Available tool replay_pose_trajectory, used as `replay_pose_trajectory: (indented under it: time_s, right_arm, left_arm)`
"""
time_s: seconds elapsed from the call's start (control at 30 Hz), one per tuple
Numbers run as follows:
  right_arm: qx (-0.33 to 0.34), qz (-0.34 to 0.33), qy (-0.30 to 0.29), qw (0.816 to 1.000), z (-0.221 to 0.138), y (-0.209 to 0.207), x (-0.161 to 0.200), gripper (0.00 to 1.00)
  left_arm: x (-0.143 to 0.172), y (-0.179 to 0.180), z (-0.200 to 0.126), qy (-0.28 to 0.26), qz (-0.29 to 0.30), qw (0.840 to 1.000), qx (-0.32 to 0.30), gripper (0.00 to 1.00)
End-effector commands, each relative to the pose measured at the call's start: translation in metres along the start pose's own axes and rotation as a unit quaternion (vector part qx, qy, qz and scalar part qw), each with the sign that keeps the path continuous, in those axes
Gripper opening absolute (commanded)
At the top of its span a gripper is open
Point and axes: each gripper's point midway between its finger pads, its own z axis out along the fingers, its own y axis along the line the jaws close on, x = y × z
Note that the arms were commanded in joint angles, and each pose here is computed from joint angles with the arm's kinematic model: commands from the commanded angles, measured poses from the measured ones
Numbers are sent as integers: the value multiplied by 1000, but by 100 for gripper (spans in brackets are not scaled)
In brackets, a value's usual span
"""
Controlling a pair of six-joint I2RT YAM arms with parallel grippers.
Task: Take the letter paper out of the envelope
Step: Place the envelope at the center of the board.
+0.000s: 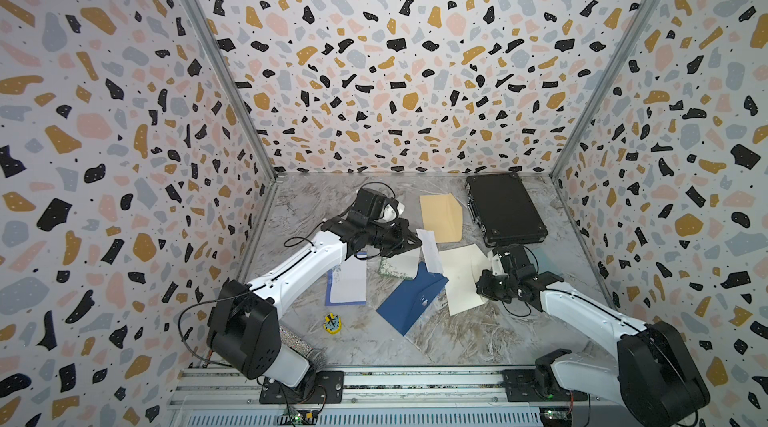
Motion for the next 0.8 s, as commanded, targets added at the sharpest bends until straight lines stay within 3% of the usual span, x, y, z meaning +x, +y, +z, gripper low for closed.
replay_pose_trajectory:
  time_s: [0.0,0.1,0.23,0.33,0.6,0.77]
  right_arm:
    - [29,7,21,999,-2,-3,0,0]
    - [81,13,34,996,-7,-21,6,3]
    - [108,16,23,994,-16,-29,6,26]
    - [110,13,21,994,-19,-28,3,34]
    - [162,-7,10,987,-40,-30,-14,38]
    - [148,-31,-27,988,-63,-10,-35,42]
  left_arm:
    - [0,-2,-1,-2,16,1000,5,0]
    - [-2,-3,-1,-3,16,1000,5,0]
    - [-3,-2,0,-4,16,1000,4,0]
    - [-3,-1,2,-2,15,1000,4,0]
    - [-4,-2,3,-1,15,1000,4,0]
    - [-5,-2,3,2,19,1000,3,0]
